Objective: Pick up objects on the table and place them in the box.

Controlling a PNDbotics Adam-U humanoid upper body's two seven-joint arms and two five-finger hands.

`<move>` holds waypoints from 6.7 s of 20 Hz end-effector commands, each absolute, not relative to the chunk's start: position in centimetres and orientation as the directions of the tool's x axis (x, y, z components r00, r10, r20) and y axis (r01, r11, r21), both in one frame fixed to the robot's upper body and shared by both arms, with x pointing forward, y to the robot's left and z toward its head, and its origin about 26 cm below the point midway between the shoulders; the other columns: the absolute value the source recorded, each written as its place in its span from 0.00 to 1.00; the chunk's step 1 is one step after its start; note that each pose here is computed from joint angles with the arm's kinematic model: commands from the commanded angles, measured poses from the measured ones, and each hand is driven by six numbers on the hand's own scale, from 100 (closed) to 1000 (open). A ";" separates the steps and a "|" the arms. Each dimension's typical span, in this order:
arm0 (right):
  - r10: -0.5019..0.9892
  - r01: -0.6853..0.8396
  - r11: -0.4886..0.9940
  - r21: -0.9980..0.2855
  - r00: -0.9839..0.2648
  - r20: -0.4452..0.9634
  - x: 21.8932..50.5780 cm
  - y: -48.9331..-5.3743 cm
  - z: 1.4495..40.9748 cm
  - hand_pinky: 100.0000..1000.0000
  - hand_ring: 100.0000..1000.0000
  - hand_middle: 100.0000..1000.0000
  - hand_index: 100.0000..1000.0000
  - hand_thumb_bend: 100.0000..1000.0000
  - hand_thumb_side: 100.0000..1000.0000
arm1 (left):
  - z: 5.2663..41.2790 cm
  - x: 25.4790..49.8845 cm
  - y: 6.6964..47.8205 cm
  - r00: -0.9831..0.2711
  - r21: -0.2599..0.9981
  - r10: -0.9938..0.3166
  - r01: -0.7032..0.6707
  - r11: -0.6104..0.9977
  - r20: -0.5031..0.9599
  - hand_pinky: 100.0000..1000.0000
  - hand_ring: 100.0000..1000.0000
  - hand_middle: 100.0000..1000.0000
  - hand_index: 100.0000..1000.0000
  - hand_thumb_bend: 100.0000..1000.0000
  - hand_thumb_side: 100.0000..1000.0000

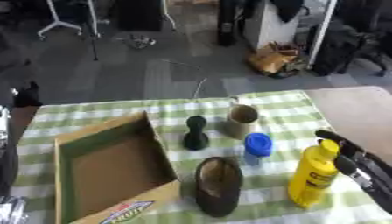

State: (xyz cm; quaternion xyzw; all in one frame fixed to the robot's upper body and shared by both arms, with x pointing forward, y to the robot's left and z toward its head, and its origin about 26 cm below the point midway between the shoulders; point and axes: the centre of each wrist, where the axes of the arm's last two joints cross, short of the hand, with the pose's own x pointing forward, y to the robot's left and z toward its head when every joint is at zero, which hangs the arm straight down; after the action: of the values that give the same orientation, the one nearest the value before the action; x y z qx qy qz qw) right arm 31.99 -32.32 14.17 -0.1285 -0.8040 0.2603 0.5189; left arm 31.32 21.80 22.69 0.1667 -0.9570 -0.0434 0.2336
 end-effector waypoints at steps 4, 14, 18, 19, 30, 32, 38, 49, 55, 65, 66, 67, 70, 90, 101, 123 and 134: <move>0.527 0.005 0.814 -0.580 -0.427 0.735 32.4 -32.6 15.2 0.98 1.00 0.89 1.00 0.77 0.87 | 23.2 31.0 21.7 -0.851 0.155 -0.327 -0.288 0.945 0.412 0.84 0.90 0.82 0.71 0.00 1.00; 0.570 0.092 0.809 -0.580 -0.365 0.736 32.7 -32.9 15.0 0.96 1.00 0.85 0.97 0.68 0.84 | 23.3 31.0 21.5 -0.856 0.143 -0.308 -0.273 0.951 0.415 0.84 0.89 0.81 0.71 0.00 1.00; 0.577 0.120 0.810 -0.574 -0.343 0.741 32.9 -33.0 14.8 0.95 1.00 0.81 0.95 0.67 0.82 | 23.3 31.0 21.5 -0.856 0.141 -0.306 -0.272 0.952 0.417 0.83 0.89 0.81 0.71 0.00 1.00; 0.578 0.123 0.809 -0.574 -0.341 0.741 32.9 -33.0 14.8 0.95 1.00 0.81 0.95 0.67 0.82 | 23.3 31.0 21.5 -0.856 0.140 -0.306 -0.271 0.952 0.418 0.83 0.89 0.81 0.71 0.00 1.00; 0.604 0.088 0.787 -0.611 -0.316 0.732 33.1 -33.1 14.2 0.96 1.00 0.85 0.98 0.67 0.81 | 23.5 31.0 21.4 -0.861 0.131 -0.294 -0.263 0.956 0.414 0.83 0.89 0.80 0.70 0.00 1.00; 0.606 0.089 0.786 -0.611 -0.308 0.734 33.3 -33.3 14.1 0.95 1.00 0.83 0.96 0.65 0.80 | 23.6 31.0 21.3 -0.863 0.130 -0.291 -0.260 0.957 0.413 0.83 0.89 0.80 0.70 0.00 1.00; 0.600 0.115 0.794 -0.597 -0.303 0.740 33.5 -33.5 13.7 0.95 1.00 0.78 0.94 0.64 0.80 | 23.7 31.0 21.3 -0.865 0.126 -0.284 -0.254 0.959 0.414 0.83 0.88 0.80 0.70 0.00 1.00; 0.634 0.054 0.758 -0.650 -0.294 0.715 33.8 -33.8 12.9 0.98 1.00 0.85 1.00 0.69 0.80 | 23.7 31.0 21.1 -0.867 0.121 -0.272 -0.244 0.962 0.417 0.83 0.89 0.80 0.70 0.00 1.00; 0.640 0.039 0.752 -0.659 -0.288 0.713 33.9 -33.8 12.8 0.96 1.00 0.83 0.98 0.67 0.76 | 23.8 31.0 21.1 -0.868 0.117 -0.270 -0.243 0.963 0.418 0.83 0.89 0.80 0.70 0.00 1.00; 0.609 0.127 0.791 -0.599 -0.265 0.748 34.1 -34.0 12.9 0.75 0.65 0.55 0.74 0.62 0.61 | 23.8 31.0 21.0 -0.866 0.114 -0.266 -0.240 0.964 0.424 0.82 0.89 0.80 0.69 0.00 1.00; 0.603 0.134 0.796 -0.590 -0.263 0.753 34.1 -34.1 13.0 0.72 0.61 0.52 0.73 0.62 0.59 | 23.8 31.0 21.0 -0.865 0.114 -0.265 -0.240 0.964 0.425 0.82 0.89 0.80 0.69 0.00 1.00; 0.596 0.141 0.802 -0.580 -0.263 0.759 34.1 -34.1 13.0 0.70 0.59 0.50 0.71 0.62 0.58 | 23.8 31.0 21.0 -0.865 0.114 -0.265 -0.240 0.964 0.426 0.82 0.89 0.80 0.69 0.00 1.00; 0.580 0.162 0.814 -0.558 -0.271 0.768 34.1 -34.1 13.2 0.62 0.51 0.42 0.66 0.60 0.54 | 23.7 31.0 21.0 -0.864 0.115 -0.266 -0.240 0.964 0.428 0.82 0.88 0.80 0.69 0.00 1.00; 0.538 0.268 0.842 -0.469 -0.343 0.770 33.8 -33.7 14.9 0.36 0.23 0.22 0.54 0.20 0.40 | 23.6 31.0 20.9 -0.861 0.116 -0.266 -0.240 0.964 0.434 0.82 0.88 0.80 0.69 0.00 1.00; 0.468 0.262 0.882 -0.391 -0.414 0.781 33.0 -32.2 18.2 0.21 0.11 0.20 0.53 0.15 0.36 | 23.4 31.0 21.0 -0.858 0.114 -0.264 -0.238 0.964 0.440 0.82 0.88 0.80 0.69 0.00 1.00; 0.395 0.254 0.918 -0.304 -0.634 0.665 29.9 -28.7 28.9 0.22 0.11 0.20 0.52 0.12 0.40 | 22.9 30.9 20.4 -0.864 0.135 -0.241 -0.201 0.970 0.443 0.82 0.87 0.80 0.69 0.00 1.00; 0.415 0.297 0.910 -0.290 -0.688 0.596 31.0 -29.1 30.3 0.23 0.11 0.20 0.52 0.09 0.44 | 23.9 30.9 19.3 -0.890 0.151 -0.187 -0.136 0.979 0.415 0.82 0.87 0.80 0.69 0.00 1.00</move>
State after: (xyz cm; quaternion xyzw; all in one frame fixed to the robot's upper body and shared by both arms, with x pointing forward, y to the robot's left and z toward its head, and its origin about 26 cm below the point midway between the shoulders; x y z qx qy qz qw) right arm 31.16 -28.56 29.00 -0.1788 -0.9088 0.0815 0.3682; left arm 31.22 19.41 23.00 0.0885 -0.9662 -0.0560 0.2356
